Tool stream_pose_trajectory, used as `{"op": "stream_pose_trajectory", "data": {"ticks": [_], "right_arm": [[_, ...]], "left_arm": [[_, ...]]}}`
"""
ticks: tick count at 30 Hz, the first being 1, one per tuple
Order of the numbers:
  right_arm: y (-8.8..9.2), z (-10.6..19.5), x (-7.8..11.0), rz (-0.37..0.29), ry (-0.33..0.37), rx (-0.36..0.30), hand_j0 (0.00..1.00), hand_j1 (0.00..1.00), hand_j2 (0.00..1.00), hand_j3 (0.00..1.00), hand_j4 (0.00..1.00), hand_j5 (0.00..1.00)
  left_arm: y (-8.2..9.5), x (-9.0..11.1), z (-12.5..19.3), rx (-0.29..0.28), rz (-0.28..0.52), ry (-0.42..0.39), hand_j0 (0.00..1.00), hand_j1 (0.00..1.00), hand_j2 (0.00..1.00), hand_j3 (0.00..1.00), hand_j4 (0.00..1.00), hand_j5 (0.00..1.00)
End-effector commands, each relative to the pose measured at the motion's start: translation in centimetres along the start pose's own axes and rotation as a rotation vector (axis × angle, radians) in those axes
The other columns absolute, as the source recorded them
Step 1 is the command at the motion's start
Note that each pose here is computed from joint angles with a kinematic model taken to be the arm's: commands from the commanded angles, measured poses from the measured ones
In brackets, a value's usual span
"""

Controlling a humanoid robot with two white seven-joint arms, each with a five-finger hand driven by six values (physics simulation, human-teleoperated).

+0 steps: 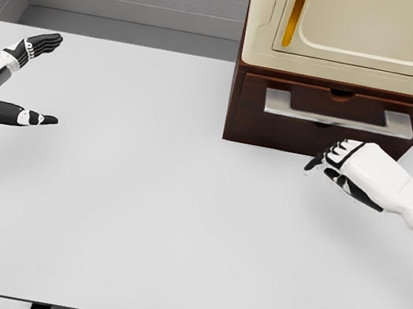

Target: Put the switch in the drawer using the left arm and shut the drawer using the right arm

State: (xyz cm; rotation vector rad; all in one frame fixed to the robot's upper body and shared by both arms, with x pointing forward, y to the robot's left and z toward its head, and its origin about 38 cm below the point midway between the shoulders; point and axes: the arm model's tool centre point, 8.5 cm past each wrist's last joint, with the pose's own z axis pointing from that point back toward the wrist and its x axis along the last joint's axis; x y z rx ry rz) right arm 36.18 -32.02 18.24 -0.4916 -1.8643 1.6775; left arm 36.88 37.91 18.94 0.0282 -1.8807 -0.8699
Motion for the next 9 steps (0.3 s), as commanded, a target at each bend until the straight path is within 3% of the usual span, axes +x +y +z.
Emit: {"op": "stream_pose_trajectory", "data": {"ticks": [1, 9], "right_arm": [[1.6, 0.0, -0.3, -0.035, 0.013, 0.028, 0.55, 0.55, 0.55, 0.55, 0.55, 0.55], [1.9, -1.5, -0.9, -0.041, 0.01, 0.035, 0.55, 0.55, 0.55, 0.55, 0.55, 0.55]], "left_arm": [[0.1, 0.0, 0.0, 0.004, 0.005, -0.002, 1.0, 1.0, 1.0, 1.0, 1.0, 1.0], [-0.5, 0.8, 0.1, -0.01, -0.003, -0.019, 1.0, 1.0, 1.0, 1.0, 1.0, 1.0]]}}
